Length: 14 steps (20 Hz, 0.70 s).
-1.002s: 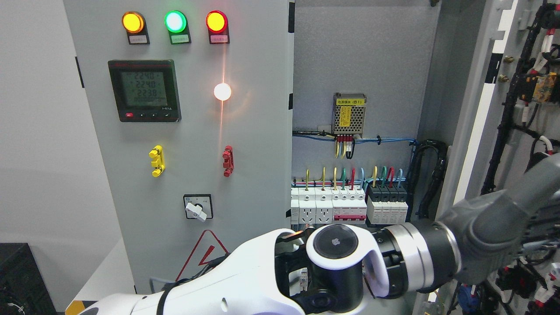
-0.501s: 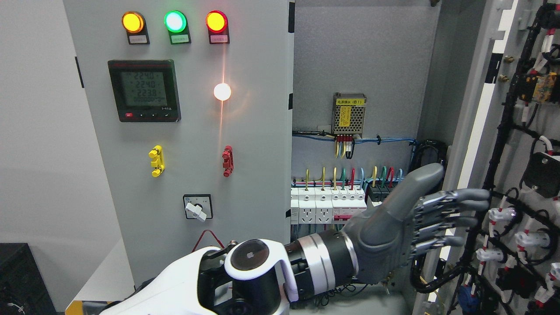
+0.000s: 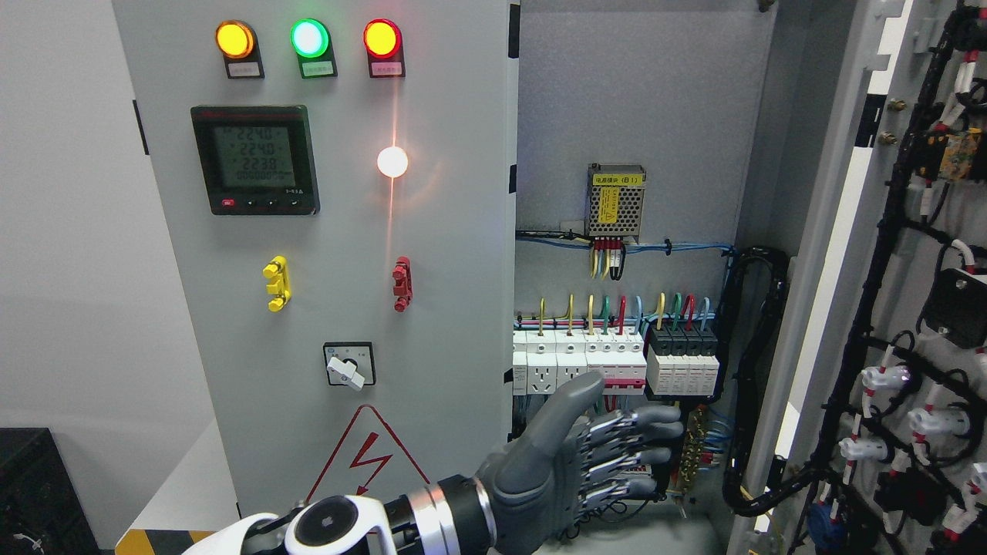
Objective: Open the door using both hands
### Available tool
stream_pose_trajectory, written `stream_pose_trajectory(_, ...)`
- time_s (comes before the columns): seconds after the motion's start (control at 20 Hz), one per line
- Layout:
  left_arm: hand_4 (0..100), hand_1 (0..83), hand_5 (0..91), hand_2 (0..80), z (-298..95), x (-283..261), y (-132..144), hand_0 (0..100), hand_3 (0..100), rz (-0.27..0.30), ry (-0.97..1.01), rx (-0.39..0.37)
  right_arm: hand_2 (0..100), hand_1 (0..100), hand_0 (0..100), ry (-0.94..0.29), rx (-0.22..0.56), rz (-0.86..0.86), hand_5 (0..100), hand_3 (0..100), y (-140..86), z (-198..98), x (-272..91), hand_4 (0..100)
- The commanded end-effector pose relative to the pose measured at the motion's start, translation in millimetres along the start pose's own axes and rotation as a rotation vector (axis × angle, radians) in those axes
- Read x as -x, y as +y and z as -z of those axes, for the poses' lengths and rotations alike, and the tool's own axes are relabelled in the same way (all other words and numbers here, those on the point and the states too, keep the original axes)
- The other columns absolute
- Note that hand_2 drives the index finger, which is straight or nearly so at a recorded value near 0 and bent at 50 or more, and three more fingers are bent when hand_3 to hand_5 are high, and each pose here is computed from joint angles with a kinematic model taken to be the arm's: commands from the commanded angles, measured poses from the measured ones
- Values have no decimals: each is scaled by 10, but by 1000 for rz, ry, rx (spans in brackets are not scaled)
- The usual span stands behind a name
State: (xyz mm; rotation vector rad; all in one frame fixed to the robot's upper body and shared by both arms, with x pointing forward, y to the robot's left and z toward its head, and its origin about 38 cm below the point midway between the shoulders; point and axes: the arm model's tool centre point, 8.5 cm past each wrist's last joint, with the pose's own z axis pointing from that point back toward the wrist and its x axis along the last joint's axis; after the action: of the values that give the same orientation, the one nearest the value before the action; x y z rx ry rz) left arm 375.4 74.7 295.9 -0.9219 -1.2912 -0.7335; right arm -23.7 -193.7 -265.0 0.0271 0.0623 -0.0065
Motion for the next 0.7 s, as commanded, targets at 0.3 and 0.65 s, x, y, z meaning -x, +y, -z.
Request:
stream_pose_trajectory(0.3,0,0,0,0,-1622,1949,539,0,0,-313,371,-415,0,0,0,0,2,-41,0,0,2,0,-1,0)
stream_pose_trajectory(0.65,0,0,0,0,-2242,3068,409,0,0,-452,550,-600,0,0,0,0,2,-40,0,0,2,0,-1,0)
